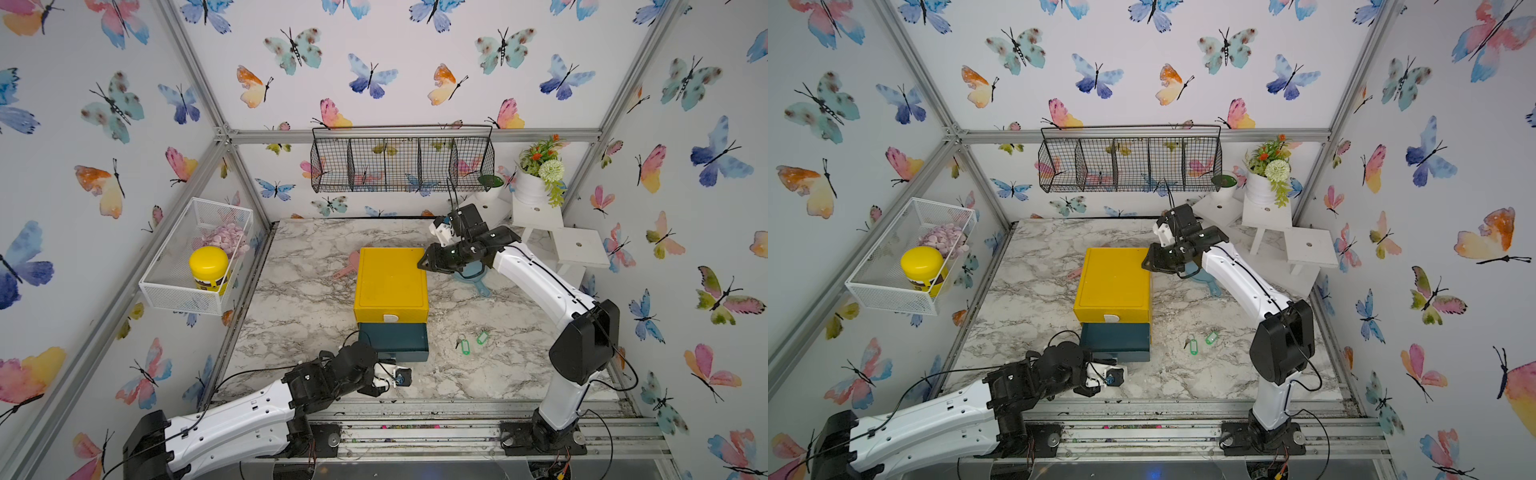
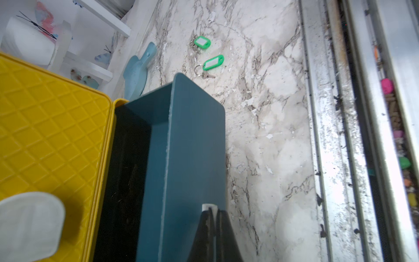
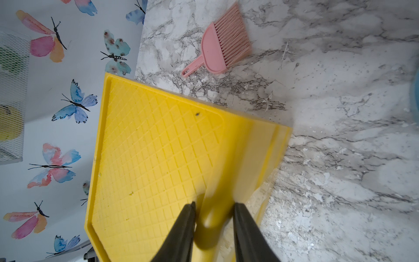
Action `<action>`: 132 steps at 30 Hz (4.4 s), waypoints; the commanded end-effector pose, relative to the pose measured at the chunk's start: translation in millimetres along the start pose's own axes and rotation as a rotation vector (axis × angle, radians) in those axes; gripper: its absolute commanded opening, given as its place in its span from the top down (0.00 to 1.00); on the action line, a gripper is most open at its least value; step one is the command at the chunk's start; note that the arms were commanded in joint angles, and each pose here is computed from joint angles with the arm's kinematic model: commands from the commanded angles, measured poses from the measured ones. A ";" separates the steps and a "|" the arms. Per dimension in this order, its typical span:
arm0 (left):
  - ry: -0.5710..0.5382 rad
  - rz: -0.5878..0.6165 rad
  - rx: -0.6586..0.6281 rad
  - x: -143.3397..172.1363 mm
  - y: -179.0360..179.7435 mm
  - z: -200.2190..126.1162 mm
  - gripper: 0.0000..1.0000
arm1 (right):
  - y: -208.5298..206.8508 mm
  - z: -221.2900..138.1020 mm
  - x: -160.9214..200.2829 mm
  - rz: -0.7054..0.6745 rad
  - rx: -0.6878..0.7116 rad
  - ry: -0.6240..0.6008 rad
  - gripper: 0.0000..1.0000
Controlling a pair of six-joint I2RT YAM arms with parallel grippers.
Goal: Take the keys out of the drawer
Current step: Open the drawer in the storage box, then pick up the key from the drawer.
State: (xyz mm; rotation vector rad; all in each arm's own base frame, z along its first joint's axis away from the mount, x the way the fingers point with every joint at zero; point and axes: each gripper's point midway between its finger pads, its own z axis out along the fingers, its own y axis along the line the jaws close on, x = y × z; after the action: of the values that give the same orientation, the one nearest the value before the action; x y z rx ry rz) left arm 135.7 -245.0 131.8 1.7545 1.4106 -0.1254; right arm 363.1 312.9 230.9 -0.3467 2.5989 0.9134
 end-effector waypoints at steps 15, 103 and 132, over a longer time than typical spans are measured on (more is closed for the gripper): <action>-0.072 -0.037 0.199 -34.9 -52.6 -31.5 1.00 | 5.8 0.6 24.2 -0.063 -0.026 0.093 0.66; -0.315 -0.806 -0.516 -94.9 165.6 -175.5 0.37 | 78.7 -123.3 -54.6 -0.330 -0.028 -0.342 0.60; -0.127 -1.738 -0.311 62.1 196.6 -120.2 0.30 | 133.6 -9.6 168.2 -1.083 0.042 -0.106 0.57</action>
State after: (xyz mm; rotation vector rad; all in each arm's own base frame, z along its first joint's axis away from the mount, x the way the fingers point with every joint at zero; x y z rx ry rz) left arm 287.5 -111.6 270.1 -0.1919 2.2912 -0.7721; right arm 153.5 385.1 227.6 -1.4925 1.9320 0.4432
